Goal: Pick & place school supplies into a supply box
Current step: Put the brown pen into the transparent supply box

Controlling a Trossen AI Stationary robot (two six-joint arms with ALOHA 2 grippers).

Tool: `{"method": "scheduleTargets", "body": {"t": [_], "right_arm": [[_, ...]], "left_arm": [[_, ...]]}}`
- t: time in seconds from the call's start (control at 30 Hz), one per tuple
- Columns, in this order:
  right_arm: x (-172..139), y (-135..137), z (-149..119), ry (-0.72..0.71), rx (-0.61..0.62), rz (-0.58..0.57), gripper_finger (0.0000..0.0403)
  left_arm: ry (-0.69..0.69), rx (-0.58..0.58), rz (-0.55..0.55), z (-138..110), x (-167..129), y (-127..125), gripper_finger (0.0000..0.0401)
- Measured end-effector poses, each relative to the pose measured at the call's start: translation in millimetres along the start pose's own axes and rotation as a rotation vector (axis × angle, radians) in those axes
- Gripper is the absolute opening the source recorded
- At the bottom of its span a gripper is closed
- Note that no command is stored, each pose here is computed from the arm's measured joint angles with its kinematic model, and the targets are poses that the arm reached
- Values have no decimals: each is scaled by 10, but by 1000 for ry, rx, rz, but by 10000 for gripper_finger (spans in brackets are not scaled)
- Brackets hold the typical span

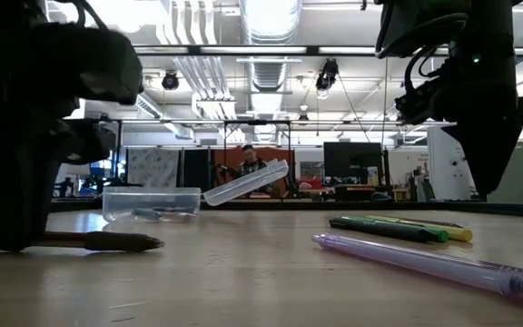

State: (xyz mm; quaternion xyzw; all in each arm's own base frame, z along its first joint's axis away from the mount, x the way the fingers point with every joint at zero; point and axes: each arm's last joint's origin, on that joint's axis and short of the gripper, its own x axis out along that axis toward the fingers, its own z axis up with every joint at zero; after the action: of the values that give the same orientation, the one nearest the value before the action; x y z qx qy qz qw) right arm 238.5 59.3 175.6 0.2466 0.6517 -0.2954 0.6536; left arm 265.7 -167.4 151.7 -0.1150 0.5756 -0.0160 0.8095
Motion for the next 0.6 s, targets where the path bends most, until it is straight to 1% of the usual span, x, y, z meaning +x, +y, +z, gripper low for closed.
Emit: {"method": "scheduleTargets", "body": {"t": [0.07,0.1,0.17,0.23,0.33,0.43,0.5,0.53,0.6], "right_arm": [[0,-1,2,-7,6,-4,219],[0,-2,4,-15,11,-8,219],[0,-4,7,-23,27,-14,219],[0,-5,9,-32,39,-18,219],[-1,-9,15,-54,73,-29,219],[0,-10,22,-74,109,-37,219],[-1,-11,28,-93,128,-42,219],[-1,-9,32,-103,137,-43,219],[-2,-4,41,-125,146,-43,219]], "left_arm": [[-29,-111,25,4,-105,38,7],[-71,-172,22,27,-184,39,7],[-186,-313,4,80,-395,47,7],[-300,-462,9,84,-588,95,7],[-527,-708,29,42,-871,220,7],[-862,-972,43,-60,-1155,416,7],[-1048,-1108,80,-164,-1199,596,7],[-1099,-1159,94,-197,-1192,695,7],[-1130,-1236,130,-228,-1141,908,7]]}}
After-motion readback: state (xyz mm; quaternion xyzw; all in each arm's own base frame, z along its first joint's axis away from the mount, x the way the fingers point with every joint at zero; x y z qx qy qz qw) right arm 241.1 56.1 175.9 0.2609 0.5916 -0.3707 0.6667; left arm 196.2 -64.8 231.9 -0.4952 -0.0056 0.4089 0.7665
